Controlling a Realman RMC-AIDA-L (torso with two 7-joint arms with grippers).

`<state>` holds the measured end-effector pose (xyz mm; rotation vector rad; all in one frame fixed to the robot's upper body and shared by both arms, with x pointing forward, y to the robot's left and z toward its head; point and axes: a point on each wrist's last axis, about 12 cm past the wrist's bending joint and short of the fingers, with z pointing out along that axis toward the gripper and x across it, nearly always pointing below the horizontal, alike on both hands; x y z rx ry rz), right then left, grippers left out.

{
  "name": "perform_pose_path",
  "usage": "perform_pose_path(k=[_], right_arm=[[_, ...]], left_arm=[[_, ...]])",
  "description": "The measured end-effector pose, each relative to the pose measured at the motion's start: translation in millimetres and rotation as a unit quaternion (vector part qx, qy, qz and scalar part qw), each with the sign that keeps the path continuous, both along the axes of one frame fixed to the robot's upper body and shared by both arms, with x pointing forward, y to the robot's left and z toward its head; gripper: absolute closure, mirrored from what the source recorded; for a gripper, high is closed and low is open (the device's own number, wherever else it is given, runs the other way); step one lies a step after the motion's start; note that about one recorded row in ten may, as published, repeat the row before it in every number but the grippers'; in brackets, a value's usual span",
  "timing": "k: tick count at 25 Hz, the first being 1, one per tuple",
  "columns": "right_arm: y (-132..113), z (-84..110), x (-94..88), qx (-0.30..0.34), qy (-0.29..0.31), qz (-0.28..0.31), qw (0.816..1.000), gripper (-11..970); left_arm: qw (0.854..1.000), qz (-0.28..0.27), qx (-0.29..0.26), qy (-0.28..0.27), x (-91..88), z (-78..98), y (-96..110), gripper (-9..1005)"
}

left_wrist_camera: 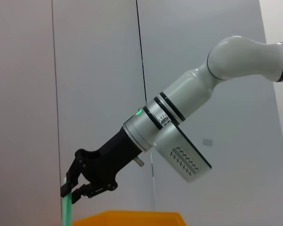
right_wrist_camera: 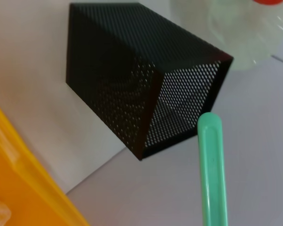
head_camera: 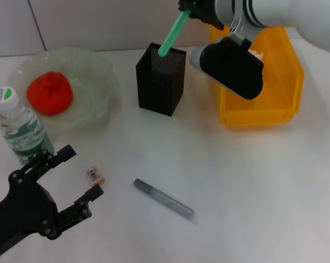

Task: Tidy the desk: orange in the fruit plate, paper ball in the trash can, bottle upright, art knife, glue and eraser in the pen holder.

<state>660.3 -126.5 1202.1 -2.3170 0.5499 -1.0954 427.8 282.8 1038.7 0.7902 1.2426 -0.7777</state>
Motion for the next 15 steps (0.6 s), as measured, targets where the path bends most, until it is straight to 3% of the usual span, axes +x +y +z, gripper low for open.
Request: perform_pose_path(k=[15], right_arm=[[15, -17.1, -1.4, -0.028, -0.004, 0.033, 0.999, 782]], left_arm=[[1.000, 0.003, 0.001, 0.002, -1.7, -0.6, 2, 201]])
